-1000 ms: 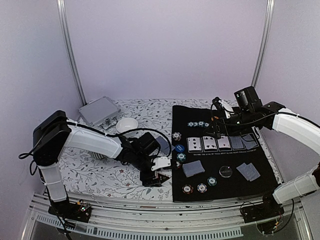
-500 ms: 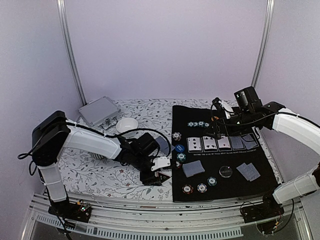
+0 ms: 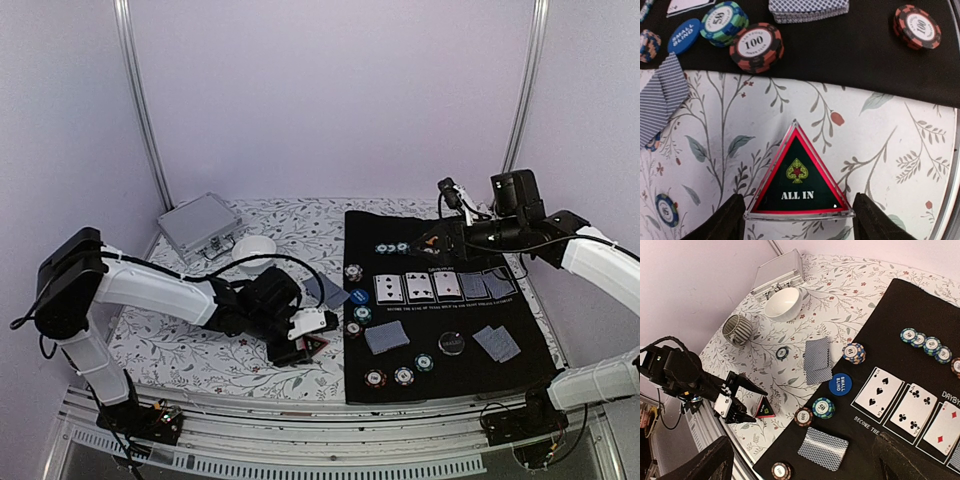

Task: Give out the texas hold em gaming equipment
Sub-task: Pick up the all-in button from the center of the board, then pass from the left arm to the right

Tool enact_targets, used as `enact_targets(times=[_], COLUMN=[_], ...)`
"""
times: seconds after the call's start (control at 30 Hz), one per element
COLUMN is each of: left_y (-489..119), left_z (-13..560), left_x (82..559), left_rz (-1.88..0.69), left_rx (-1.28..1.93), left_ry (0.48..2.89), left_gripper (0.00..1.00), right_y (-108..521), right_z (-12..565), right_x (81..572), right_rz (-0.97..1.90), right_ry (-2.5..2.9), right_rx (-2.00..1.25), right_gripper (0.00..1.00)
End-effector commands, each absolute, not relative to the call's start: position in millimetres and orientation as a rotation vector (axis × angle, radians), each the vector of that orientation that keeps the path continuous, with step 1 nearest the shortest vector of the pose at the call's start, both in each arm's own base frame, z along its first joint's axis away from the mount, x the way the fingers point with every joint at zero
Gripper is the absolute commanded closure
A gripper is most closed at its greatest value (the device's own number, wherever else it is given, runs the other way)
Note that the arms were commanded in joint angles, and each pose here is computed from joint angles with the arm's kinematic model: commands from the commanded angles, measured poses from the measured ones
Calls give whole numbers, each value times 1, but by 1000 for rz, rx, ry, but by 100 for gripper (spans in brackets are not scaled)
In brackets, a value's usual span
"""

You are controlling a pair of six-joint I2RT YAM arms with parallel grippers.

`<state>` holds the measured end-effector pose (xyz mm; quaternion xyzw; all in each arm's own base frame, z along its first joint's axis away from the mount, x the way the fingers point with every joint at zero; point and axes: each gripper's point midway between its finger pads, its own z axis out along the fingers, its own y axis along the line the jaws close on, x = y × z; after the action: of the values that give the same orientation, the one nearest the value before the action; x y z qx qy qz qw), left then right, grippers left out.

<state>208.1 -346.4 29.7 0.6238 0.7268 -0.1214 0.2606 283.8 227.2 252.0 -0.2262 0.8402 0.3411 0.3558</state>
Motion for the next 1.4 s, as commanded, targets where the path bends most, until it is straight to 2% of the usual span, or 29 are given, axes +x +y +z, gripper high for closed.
enact_targets(times=[0.0,0.03,0.23,0.4,0.53,0.67,0.8,0.93,1.17,1.27,1.37], left_y=[-361,-364,-391,-408,-411,-414,-416,-417,-417,-416,-414], left_z=[71,82,153,185,192,199,201,202,202,203,202], left_x=[224,224,220,212,213,209,208,207,205,207,207], left_rz=[-332,-344,-349,-338,-321,-318,-308,-306,-306,-296,-285], left_rx=[1547,1528,1429,1411,1400,1395,1399,1406,1413,1407,1406], left_ry=[1885,1868,1724,1644,1638,1619,1607,1596,1590,1589,1592], left_gripper=[43,43,43,42,42,42,42,42,42,42,42], right_y=[245,248,290,324,340,341,350,355,363,364,363], right_z=[244,242,242,231,227,205,198,198,204,201,201], right_x=[278,276,247,226,216,224,217,220,225,224,223], right_rz=[1070,1114,1359,1507,1551,1480,1520,1516,1558,1571,1562], right_ry=[2163,2170,2105,2119,2116,2201,2220,2218,2190,2203,2203], right_rx=[-572,-572,-670,-783,-834,-792,-837,-843,-857,-858,-865], right_gripper=[1,0,10,29,32,32,36,46,56,64,65])
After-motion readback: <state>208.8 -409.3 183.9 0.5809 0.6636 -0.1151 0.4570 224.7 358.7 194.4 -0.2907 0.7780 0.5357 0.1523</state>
